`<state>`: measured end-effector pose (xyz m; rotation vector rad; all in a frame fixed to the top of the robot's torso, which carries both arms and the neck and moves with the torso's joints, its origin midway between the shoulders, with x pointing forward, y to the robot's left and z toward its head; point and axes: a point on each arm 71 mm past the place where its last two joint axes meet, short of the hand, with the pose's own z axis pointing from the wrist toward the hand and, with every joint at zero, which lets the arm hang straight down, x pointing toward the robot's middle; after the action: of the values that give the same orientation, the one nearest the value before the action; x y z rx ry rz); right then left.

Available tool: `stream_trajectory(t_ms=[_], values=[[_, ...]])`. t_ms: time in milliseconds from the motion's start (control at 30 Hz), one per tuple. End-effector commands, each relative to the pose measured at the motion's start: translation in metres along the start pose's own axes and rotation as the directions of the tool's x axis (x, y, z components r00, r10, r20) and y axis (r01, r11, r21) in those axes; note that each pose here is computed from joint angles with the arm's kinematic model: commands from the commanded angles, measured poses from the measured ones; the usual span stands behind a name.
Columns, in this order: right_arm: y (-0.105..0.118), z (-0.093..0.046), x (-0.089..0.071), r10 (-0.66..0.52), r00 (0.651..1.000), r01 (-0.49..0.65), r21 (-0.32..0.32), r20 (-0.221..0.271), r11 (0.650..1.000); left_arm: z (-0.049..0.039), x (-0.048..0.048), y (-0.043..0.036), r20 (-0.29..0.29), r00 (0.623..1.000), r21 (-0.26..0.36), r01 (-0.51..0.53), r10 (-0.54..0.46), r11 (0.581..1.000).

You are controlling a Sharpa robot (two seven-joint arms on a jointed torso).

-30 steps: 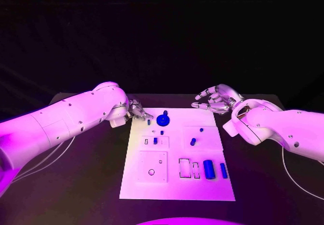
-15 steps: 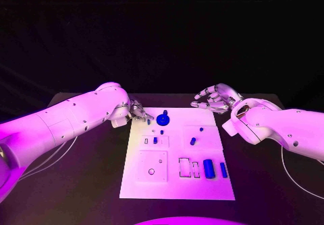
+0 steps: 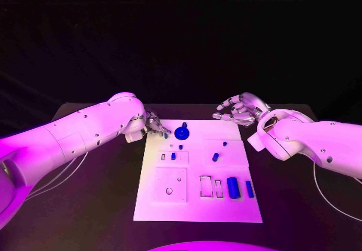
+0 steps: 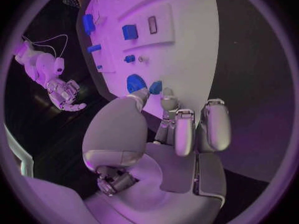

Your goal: Assemble the parts on the task board

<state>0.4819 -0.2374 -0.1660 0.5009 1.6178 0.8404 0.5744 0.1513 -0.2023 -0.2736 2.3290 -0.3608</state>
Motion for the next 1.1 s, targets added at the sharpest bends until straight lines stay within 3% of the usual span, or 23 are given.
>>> stream_trajectory(t_ms=[33, 467, 800, 1100], values=[[0.001, 0.0, 0.001, -0.009, 1.0, 0.009, -0.013, -0.011, 1.0, 0.0005, 0.0019, -0.0023, -0.016, 1.0, 0.018, 0.007, -0.007, 1.0], [0.001, 0.0, 0.001, -0.009, 1.0, 0.009, -0.012, -0.013, 1.0, 0.0001, 0.003, -0.0023, -0.034, 0.999, 0.041, 0.037, -0.035, 0.998], [0.0, 0.0, 0.001, -0.01, 1.0, 0.01, -0.011, -0.012, 1.0, -0.0022, 0.0017, 0.0046, -0.04, 0.996, 0.042, 0.085, -0.083, 0.996], [-0.001, 0.0, -0.001, -0.01, 1.0, 0.01, -0.008, -0.009, 1.0, -0.016, 0.0058, 0.0144, -0.057, 0.99, 0.06, 0.133, -0.13, 0.989]])
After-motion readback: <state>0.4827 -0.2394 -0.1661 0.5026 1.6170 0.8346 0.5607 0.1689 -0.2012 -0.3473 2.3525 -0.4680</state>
